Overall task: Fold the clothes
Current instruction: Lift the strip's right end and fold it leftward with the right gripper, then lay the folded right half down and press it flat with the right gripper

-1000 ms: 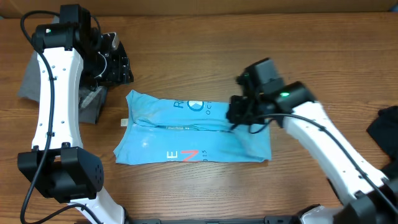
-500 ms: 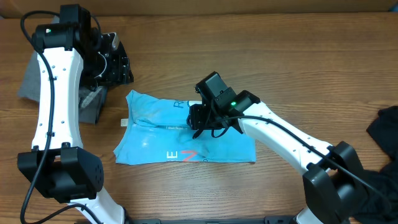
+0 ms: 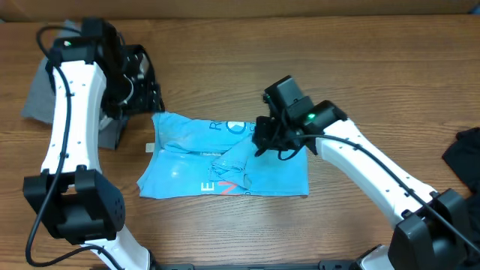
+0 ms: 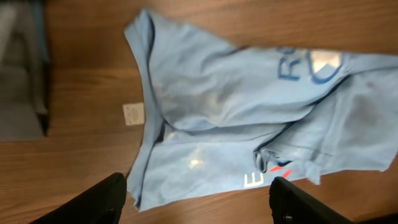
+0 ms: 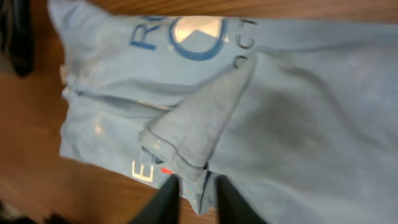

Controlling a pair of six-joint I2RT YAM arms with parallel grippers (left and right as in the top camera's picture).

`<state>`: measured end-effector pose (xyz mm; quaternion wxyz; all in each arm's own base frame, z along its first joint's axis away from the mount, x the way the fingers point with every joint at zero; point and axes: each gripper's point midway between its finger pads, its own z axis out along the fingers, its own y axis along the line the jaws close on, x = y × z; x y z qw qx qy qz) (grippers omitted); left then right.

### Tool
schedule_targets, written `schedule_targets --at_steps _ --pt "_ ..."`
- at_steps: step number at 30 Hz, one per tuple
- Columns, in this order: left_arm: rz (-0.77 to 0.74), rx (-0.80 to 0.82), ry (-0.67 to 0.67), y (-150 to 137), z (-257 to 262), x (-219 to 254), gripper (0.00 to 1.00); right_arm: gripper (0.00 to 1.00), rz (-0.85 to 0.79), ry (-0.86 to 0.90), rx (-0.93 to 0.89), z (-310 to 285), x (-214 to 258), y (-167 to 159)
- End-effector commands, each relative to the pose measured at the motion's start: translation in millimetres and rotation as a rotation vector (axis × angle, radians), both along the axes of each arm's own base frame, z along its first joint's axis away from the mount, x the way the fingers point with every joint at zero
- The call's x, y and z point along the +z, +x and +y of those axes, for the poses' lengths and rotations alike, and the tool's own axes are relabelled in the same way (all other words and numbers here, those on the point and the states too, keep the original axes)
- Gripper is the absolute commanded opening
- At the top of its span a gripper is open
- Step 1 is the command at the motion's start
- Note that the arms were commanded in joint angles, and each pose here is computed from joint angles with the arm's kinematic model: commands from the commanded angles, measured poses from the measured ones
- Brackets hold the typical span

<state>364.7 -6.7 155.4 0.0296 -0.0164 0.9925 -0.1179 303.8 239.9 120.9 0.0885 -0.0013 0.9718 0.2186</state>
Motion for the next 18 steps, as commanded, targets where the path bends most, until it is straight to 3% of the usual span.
schedule_targets --at_steps 1,4,11,14,18 --pt "0.072 -0.012 -0.031 -17 -5 -27 0.7 0.09 0.039 -0.016 -0.022 -4 -11 -8" --pt "0.108 -0.017 -0.034 -27 -7 -47 0.67 0.04 0.129 -0.045 -0.072 -6 -38 -21" --pt "0.134 -0.016 -0.032 -34 -7 -56 0.69 0.04 0.318 -0.004 -0.075 16 -88 -50" --pt "0.131 -0.012 -0.033 -33 -7 -56 0.69 0.04 0.276 0.117 -0.02 47 -89 -38" --pt "0.128 -0.012 -0.033 -32 -7 -56 0.68 0.04 0.021 0.293 0.077 87 -61 7"
